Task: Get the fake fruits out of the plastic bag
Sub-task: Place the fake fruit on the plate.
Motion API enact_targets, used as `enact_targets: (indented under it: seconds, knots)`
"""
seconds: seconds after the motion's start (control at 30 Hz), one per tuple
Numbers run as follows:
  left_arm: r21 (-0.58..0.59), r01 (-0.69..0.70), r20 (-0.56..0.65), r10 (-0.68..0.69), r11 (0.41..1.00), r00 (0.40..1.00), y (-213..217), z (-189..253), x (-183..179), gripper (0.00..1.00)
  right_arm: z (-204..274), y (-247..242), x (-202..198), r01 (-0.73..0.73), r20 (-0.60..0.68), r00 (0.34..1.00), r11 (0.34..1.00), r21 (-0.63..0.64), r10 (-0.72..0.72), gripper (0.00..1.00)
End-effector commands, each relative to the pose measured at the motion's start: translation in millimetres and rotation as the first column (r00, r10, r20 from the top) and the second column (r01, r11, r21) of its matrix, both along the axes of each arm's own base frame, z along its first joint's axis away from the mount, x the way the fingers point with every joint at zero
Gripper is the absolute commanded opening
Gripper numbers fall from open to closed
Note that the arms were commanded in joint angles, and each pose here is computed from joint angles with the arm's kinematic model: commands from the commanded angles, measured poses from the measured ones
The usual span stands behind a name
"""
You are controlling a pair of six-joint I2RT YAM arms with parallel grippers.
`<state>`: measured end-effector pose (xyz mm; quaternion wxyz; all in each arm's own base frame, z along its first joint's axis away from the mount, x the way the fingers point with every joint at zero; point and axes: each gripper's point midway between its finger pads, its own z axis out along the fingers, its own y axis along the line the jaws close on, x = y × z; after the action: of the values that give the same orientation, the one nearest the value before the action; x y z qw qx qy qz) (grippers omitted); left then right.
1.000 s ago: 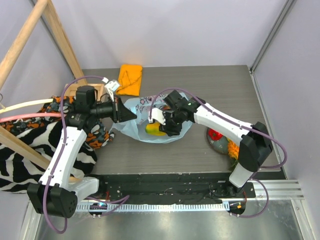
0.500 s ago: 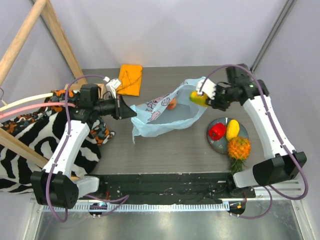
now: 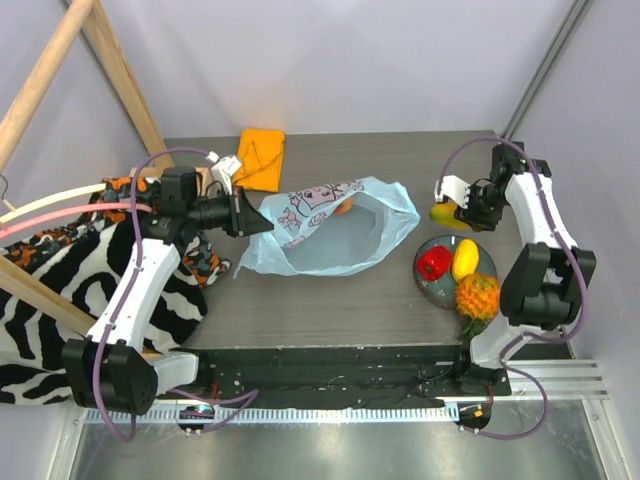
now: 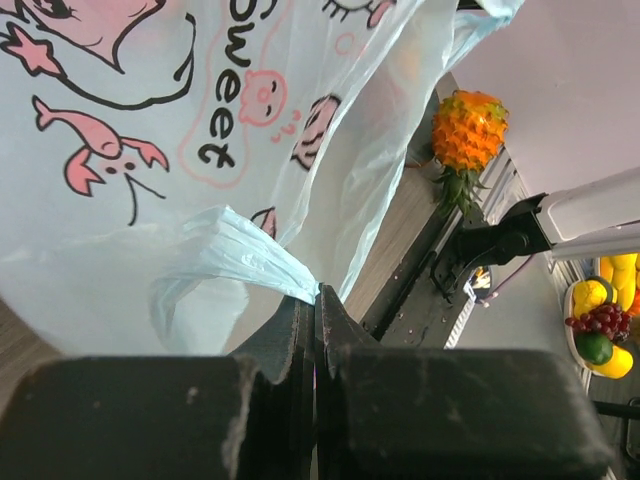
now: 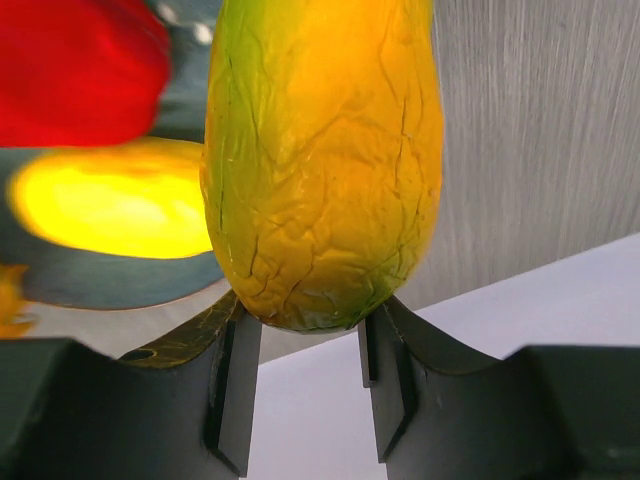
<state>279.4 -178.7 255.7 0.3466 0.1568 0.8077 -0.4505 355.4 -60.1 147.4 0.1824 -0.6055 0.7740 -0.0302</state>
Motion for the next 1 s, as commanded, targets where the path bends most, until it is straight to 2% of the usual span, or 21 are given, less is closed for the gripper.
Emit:
enact_targets:
  seconds: [0.0,0.13,0.3,0.47,0.67,0.8,0.97]
  knots:
    - [-0.012,-0.012,0.054,0.013,1.000,0.998,2,17,8,0.00,-6,-14,36,-0.188,0.071,0.977,0.970,-0.154,0.200,0.23]
    - [-0.008,-0.029,0.049,0.029,1.000,0.998,7,16,11,0.00,-25,-25,55,-0.261,0.037,0.960,0.936,-0.239,0.277,0.24]
    - [0.001,-0.051,0.042,0.051,0.999,0.998,14,15,15,0.00,-41,-29,63,-0.381,-0.022,0.920,0.881,-0.282,0.391,0.25]
    - [0.008,-0.073,0.040,0.072,0.997,0.997,20,14,22,0.00,-54,-27,62,-0.562,-0.080,0.819,0.764,-0.317,0.569,0.27]
    - [0.010,-0.088,0.037,0.088,0.996,0.995,25,13,24,0.00,-58,-26,63,-0.627,-0.088,0.767,0.712,-0.316,0.636,0.28]
    - [0.011,-0.094,0.027,0.093,0.996,0.995,26,8,21,0.00,-60,-24,50,-0.682,-0.106,0.719,0.668,-0.298,0.687,0.30]
    - [0.001,-0.093,0.021,0.093,0.996,0.995,25,7,21,0.00,-64,-24,34,-0.708,-0.132,0.696,0.644,-0.290,0.706,0.30]
